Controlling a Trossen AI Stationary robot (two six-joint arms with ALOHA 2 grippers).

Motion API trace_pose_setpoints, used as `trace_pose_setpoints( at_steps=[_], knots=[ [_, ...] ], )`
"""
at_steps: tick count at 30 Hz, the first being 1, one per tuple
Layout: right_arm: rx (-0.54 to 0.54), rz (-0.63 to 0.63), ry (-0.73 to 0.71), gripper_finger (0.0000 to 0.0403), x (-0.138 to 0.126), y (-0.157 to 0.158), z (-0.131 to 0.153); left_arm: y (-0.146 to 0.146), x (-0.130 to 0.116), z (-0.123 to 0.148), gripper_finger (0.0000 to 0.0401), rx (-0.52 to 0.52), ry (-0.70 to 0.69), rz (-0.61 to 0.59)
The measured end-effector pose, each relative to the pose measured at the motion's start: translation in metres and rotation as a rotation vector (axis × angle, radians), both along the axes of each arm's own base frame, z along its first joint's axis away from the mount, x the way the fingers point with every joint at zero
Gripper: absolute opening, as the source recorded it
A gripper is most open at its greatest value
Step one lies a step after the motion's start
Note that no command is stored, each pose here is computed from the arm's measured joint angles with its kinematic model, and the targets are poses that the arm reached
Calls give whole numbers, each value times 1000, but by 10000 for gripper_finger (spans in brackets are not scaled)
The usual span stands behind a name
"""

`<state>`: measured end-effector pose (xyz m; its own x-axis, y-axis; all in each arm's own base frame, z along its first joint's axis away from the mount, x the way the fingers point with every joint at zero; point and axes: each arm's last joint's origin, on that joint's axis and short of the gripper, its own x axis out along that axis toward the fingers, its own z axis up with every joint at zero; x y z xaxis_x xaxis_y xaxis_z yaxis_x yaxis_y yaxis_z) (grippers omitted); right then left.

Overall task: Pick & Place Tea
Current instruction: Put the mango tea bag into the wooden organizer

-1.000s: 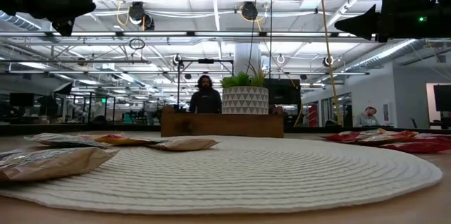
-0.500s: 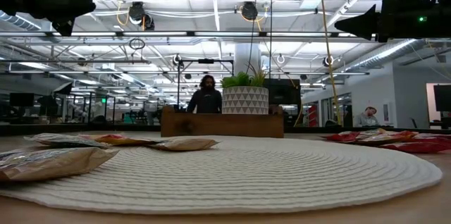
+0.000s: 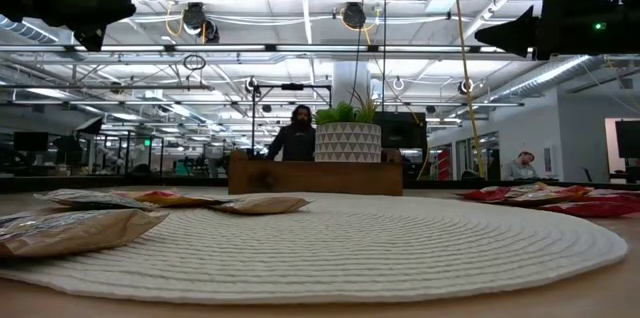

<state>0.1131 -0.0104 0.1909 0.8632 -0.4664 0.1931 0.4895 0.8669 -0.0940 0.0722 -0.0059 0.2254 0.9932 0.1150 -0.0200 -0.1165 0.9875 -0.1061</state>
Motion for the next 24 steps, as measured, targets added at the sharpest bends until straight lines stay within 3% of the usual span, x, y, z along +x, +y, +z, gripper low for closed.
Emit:
trace_pose_setpoints(
  at_steps=[4,6,14,24],
  knots=[
    [318,76,-140,4,1,0,-3,0,0,0,63,0,0,0],
    [406,126,-154,4,2,1,-5,0,0,0,63,0,0,0],
    [465,131,-18,4,3,2,-20,0,0,0,63,0,0,0],
    [459,130,-16,4,3,2,-20,0,0,0,63,0,0,0]
  ],
)
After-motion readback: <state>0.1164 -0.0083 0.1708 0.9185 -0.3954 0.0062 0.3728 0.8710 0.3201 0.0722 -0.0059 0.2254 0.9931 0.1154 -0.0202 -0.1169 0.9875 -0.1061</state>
